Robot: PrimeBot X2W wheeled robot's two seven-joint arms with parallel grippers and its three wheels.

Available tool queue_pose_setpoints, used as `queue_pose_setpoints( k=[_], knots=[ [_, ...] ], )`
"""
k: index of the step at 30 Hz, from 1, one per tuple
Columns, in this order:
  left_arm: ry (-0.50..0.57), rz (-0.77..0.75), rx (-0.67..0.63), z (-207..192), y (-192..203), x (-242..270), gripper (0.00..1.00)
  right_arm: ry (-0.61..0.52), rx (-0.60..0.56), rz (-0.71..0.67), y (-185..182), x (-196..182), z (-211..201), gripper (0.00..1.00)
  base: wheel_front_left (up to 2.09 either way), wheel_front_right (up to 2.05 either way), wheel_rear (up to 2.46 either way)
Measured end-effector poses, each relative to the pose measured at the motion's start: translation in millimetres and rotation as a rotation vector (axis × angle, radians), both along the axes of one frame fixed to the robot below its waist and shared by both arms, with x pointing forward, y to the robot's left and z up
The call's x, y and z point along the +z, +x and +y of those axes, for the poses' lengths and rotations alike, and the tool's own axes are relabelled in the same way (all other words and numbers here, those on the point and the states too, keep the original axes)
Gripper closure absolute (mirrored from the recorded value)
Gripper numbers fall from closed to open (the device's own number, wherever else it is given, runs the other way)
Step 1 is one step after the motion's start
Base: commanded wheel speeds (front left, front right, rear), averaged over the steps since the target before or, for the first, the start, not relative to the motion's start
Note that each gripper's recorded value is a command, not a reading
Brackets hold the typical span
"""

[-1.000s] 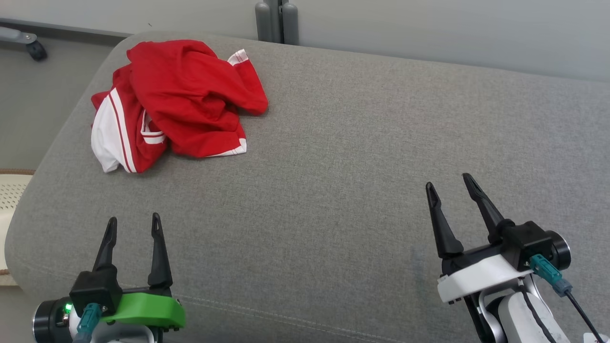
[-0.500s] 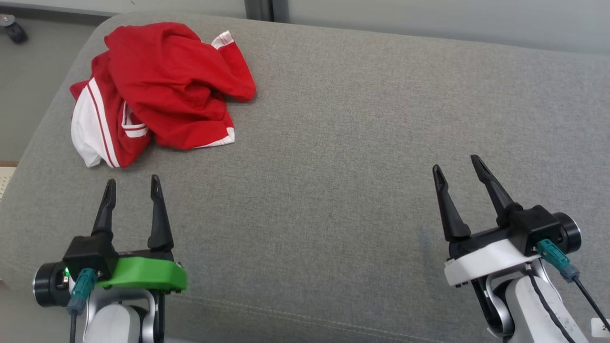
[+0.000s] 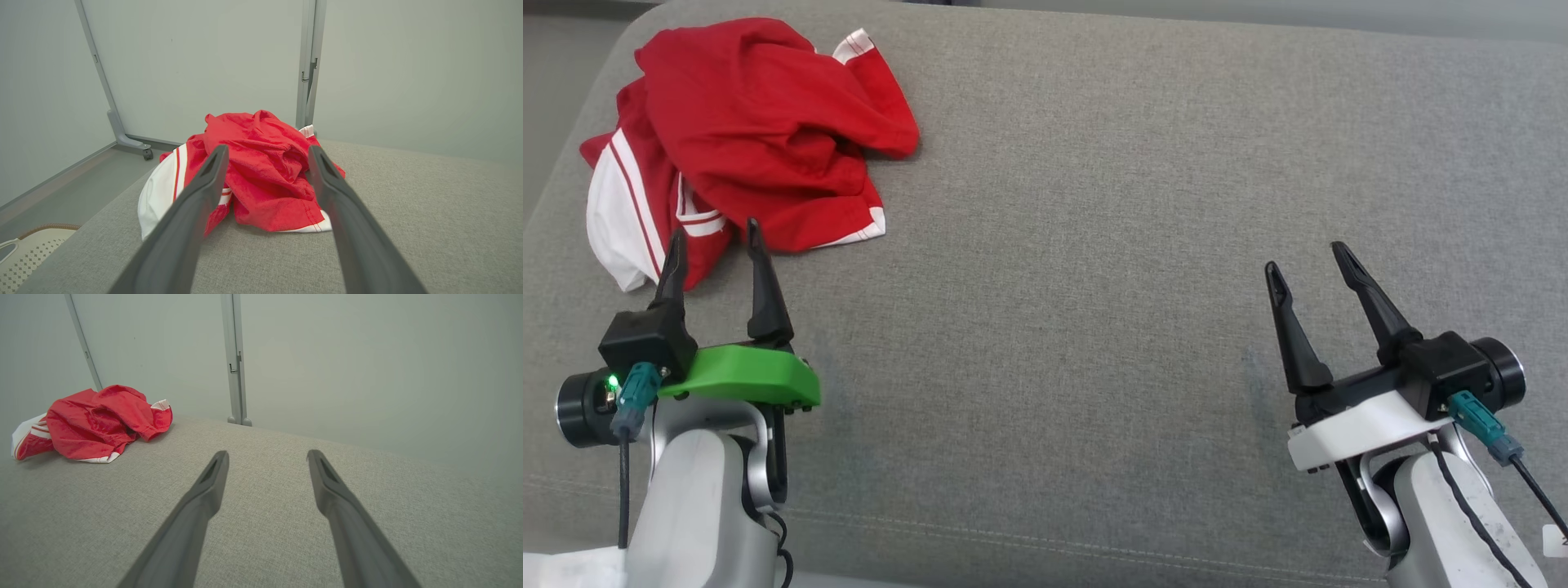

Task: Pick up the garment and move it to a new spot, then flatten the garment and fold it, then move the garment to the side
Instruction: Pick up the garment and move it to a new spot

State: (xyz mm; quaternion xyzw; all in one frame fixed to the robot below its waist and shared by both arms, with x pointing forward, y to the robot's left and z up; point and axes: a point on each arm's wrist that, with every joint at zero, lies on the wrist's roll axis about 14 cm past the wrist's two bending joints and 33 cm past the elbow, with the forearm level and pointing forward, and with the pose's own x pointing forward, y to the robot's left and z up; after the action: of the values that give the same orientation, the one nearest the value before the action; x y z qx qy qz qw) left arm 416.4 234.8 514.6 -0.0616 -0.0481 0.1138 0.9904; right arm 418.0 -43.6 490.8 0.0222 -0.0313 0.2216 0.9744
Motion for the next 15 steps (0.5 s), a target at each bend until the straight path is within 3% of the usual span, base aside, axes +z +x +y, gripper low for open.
queue_pose_setpoints(
  k=[15],
  knots=[
    [-0.037, 0.122, 0.051, 13, 58, -42, 0.00, -0.013, -0.026, 0.015, 22, -15, -13, 0.00, 0.00, 0.00, 0.00]
  ],
)
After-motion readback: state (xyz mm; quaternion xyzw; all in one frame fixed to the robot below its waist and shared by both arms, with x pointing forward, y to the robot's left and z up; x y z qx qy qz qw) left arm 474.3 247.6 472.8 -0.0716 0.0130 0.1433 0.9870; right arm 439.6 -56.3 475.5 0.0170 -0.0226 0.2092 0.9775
